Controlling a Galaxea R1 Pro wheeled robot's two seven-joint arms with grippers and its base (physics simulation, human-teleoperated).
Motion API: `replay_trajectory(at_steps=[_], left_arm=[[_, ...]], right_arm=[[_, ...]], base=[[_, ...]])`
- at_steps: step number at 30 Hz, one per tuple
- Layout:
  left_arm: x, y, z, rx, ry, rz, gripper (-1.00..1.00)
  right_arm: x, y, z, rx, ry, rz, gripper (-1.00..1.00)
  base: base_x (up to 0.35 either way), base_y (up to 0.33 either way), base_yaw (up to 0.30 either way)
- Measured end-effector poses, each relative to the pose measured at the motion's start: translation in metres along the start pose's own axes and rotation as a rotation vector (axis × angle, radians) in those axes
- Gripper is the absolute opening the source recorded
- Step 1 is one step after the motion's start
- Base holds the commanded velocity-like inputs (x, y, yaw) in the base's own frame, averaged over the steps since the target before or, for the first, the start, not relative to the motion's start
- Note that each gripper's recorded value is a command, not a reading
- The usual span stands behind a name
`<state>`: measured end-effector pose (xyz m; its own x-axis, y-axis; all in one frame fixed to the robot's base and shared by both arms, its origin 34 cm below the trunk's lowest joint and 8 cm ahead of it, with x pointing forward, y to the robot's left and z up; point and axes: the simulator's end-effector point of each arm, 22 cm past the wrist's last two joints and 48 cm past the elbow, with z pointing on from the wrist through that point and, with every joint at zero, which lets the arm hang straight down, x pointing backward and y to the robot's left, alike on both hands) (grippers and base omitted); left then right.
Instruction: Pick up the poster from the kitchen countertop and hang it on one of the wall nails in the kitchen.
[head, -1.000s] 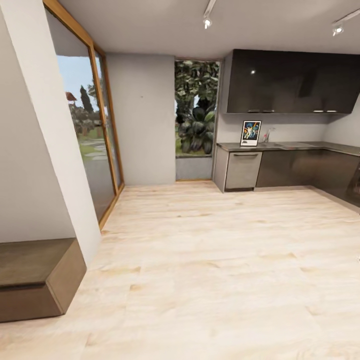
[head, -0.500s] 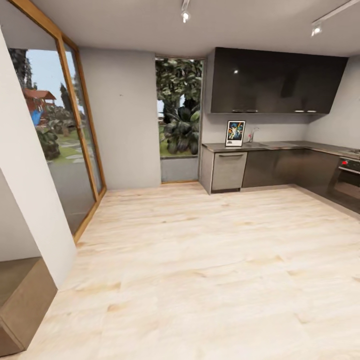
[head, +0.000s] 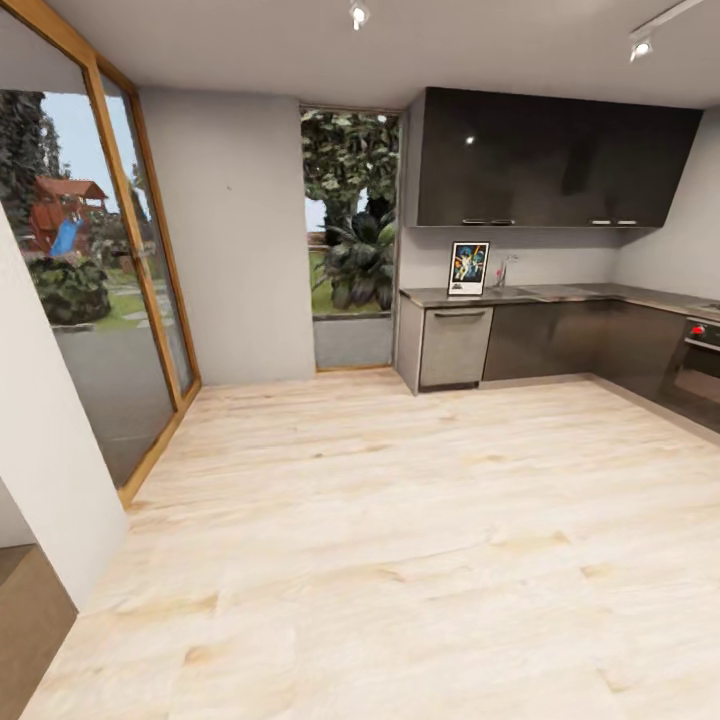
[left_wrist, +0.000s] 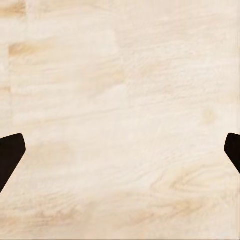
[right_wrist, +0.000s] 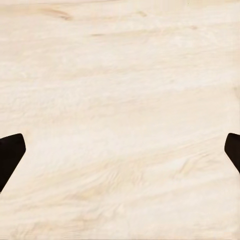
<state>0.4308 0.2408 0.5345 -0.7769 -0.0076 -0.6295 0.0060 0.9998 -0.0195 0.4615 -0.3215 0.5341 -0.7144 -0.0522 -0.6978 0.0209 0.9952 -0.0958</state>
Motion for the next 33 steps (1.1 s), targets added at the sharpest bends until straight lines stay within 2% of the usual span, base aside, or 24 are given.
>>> replay_trajectory(at_steps=[33], left_arm=[[-0.0005, 0.0000, 0.0000, 0.000, -0.001, 0.000, 1.00]], right_arm=[[0.0000, 0.0004, 0.0000, 0.000, 0.000, 0.000, 1.00]], base=[[0.322, -0.159, 0.000]])
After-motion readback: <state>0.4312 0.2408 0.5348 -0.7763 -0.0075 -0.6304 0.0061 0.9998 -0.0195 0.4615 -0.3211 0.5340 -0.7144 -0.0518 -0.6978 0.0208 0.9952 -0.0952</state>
